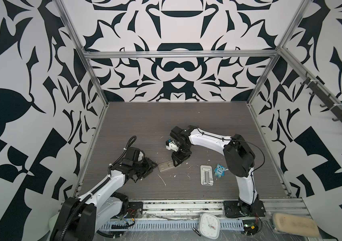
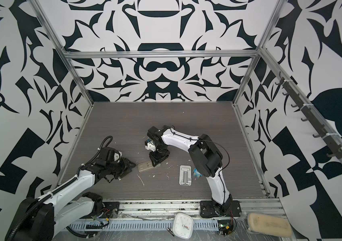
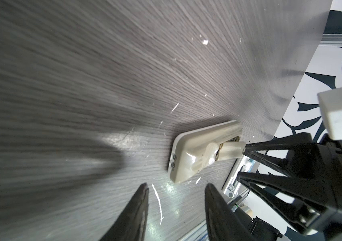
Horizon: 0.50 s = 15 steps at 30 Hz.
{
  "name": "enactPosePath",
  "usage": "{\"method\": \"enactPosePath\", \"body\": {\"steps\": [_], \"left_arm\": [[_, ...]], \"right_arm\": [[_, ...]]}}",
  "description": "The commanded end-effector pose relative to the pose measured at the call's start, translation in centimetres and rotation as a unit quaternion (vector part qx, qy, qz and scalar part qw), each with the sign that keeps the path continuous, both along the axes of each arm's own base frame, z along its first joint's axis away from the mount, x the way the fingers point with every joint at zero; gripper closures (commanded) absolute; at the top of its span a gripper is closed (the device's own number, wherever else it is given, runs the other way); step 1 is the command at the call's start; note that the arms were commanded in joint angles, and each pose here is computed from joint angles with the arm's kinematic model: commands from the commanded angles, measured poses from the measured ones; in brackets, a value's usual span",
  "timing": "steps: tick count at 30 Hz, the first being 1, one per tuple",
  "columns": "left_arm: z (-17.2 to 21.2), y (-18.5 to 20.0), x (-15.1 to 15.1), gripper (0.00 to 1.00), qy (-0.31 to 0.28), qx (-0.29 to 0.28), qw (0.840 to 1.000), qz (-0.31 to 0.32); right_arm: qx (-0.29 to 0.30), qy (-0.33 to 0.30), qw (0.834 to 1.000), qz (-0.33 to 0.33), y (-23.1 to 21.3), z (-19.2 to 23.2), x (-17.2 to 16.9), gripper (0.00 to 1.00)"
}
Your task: Load the batteries into the remote control
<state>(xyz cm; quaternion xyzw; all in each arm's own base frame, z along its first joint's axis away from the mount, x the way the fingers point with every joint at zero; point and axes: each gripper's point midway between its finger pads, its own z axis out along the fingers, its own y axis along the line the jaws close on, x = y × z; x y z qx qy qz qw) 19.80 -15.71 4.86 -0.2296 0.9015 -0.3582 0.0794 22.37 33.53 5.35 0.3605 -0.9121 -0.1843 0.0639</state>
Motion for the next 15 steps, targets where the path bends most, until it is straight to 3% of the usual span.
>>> {"method": "enactPosePath", "body": {"steps": [1,15], "left_arm": [[0.21,-0.01,0.27,0.54,-0.006,0.001,1.0,0.003],[-0.06,0.2,0.03,0.54,-0.005,0.003,1.0,0.008]], "right_arm": [[0.02,-0.009,1.0,0.003,0.76,1.41,0.59,0.53],[0.022,-0.009,1.0,0.004,1.02,1.55,0.67,0.55]]}}
